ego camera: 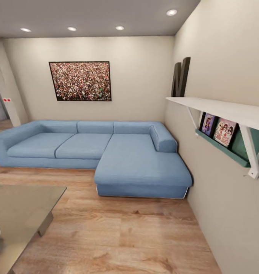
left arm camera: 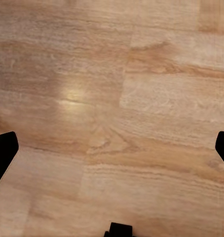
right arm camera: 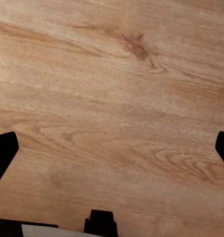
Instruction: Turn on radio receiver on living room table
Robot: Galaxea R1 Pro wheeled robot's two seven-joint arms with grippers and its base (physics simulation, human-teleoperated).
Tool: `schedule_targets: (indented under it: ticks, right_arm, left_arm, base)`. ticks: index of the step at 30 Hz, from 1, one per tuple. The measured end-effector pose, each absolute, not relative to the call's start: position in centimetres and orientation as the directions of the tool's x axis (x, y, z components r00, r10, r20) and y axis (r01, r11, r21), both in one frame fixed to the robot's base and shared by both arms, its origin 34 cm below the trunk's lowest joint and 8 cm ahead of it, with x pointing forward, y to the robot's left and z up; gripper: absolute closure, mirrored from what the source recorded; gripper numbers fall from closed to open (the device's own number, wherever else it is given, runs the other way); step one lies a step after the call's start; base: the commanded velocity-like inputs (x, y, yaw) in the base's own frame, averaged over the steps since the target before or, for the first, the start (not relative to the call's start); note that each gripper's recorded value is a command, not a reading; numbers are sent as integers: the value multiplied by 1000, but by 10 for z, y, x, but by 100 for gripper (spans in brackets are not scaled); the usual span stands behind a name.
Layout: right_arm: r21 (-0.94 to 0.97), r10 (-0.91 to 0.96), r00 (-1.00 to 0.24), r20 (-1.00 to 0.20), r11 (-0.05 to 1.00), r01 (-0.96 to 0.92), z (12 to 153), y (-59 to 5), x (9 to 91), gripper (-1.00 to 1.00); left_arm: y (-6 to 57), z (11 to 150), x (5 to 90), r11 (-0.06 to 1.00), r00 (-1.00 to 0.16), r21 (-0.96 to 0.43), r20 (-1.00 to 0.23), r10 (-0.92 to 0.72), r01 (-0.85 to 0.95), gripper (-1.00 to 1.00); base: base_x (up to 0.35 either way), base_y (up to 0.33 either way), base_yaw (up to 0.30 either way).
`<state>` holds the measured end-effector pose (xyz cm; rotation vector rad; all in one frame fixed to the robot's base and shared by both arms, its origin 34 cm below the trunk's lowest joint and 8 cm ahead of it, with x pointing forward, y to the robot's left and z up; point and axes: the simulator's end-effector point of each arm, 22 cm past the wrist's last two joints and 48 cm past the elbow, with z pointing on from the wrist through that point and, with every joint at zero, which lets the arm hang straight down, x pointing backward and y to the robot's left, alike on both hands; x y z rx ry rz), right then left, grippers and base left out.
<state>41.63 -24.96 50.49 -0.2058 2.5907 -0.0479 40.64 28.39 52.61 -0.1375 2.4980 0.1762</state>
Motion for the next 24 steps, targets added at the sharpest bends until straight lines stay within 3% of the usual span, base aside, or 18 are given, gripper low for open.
schedule_targets:
  ticks: [10, 24]
  right_arm:
    - [-75, -156, -845, -512, 988, -137, 505, -250, 416, -100]
    - [-75, -156, -845, -512, 988, -137, 505, -249, 416, -100]
  left_arm:
    - [283, 521, 400, 986, -810, 94, -583, -56, -137, -100]
    - [283, 521, 399, 986, -812, 96, -581, -55, -135, -100]
  base:
    - [318, 135, 300]
    - [319, 8, 300]
